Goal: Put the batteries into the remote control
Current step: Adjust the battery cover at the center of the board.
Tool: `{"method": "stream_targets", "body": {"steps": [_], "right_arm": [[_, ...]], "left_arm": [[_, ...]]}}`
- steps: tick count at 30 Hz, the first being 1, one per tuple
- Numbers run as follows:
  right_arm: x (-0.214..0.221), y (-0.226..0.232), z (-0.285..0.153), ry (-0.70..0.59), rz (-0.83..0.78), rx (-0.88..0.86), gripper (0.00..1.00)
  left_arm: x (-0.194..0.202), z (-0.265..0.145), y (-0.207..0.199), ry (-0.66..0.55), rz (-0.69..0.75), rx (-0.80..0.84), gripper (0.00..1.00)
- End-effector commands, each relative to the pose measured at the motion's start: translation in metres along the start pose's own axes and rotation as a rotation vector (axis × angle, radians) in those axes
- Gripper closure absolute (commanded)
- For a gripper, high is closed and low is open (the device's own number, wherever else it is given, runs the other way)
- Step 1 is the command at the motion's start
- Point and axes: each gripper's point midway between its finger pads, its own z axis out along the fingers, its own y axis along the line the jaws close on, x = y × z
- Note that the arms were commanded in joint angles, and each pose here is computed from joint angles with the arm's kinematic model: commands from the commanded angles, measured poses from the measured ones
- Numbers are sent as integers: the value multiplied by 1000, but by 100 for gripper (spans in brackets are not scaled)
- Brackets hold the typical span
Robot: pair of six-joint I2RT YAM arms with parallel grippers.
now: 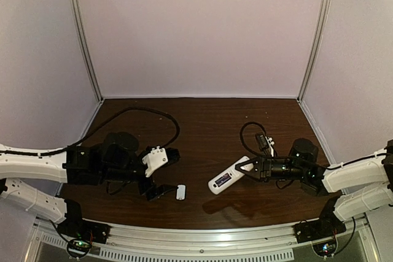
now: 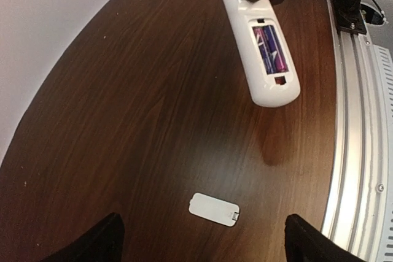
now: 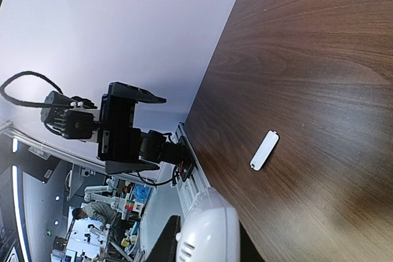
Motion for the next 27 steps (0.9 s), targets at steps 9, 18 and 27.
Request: {"method": "stream_targets", "body": {"steps": [9, 18, 27], "right_arm": [[-4, 3, -4, 3, -50, -1, 100], [-5, 0, -5, -2, -45, 7, 100], [-5, 3, -9, -6, -59, -5, 100]], "left_arm": [[50, 23, 8, 134, -579, -96, 15], [84, 57, -5, 312, -765, -147, 27], [87, 81, -19, 370, -762, -159, 31]]}}
